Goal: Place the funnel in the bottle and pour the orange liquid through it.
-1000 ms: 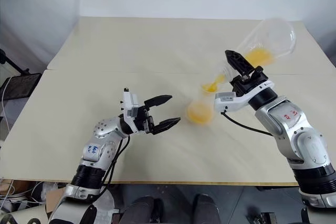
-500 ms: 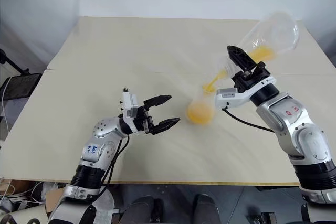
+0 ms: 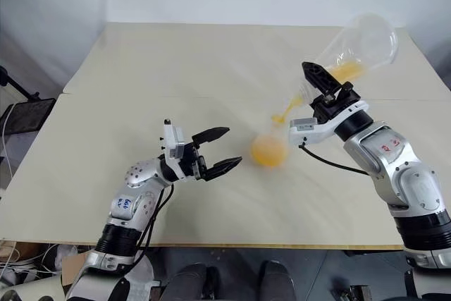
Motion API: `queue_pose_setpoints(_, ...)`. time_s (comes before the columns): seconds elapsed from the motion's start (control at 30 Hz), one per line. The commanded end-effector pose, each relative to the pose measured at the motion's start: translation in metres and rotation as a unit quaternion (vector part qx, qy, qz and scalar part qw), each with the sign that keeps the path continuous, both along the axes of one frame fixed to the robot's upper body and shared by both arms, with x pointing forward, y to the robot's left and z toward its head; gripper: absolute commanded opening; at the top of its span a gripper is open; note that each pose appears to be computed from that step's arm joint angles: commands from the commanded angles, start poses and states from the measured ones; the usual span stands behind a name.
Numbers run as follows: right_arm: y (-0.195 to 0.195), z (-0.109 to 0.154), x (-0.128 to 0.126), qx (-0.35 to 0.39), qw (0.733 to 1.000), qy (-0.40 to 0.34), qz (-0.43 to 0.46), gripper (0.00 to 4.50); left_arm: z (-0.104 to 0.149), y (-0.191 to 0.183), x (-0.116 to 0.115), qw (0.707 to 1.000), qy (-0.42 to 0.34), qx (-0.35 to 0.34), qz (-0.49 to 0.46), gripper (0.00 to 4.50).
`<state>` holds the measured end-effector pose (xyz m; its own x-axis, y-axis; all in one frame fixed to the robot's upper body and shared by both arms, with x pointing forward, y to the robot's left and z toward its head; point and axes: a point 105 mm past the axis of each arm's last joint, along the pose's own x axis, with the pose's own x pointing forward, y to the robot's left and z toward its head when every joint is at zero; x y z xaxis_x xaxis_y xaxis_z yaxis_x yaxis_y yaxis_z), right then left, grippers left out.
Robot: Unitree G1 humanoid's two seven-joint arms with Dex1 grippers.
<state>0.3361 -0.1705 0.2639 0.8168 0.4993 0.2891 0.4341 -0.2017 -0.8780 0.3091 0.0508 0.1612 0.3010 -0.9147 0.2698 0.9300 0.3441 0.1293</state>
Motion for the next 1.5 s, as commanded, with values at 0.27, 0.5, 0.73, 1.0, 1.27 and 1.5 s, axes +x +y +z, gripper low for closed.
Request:
queue_pose_setpoints(0.27, -0.0032, 0.0153, -0.0025, -0.005, 1.000, -0.030, 0.003, 2.48, 0.0103, -0.0048, -0.0046, 1.000, -0.026, -0.009, -0.003, 4.50)
queue_pose_setpoints(0.5, -0.0032, 0.0154, -0.0020, -0.007, 0.999, -0.031, 0.004, 2.48, 0.0112, -0.0063, -0.0047, 1.000, -0.026, -0.013, -0.003, 4.50)
queue_pose_setpoints(0.73, -0.0032, 0.0174, -0.0019, -0.012, 0.999, -0.033, 0.005, 2.48, 0.0144, -0.0076, -0.0067, 0.999, -0.024, -0.025, -0.013, 4.50)
queue_pose_setpoints(1.0, -0.0009, 0.0186, -0.0034, -0.015, 0.999, -0.035, 0.010, 2.48, 0.0139, -0.0092, -0.0065, 0.999, -0.024, -0.024, -0.013, 4.50)
queue_pose_setpoints(1.27, 0.0016, 0.0226, -0.0046, -0.019, 0.998, -0.053, 0.012, 2.48, 0.0141, -0.0091, -0.0059, 0.999, -0.026, -0.025, -0.009, 4.50)
queue_pose_setpoints(1.5, 0.0061, 0.0190, -0.0070, -0.019, 0.998, -0.051, 0.019, 2.48, 0.0141, -0.0094, -0.0058, 0.999, -0.026, -0.025, -0.009, 4.50)
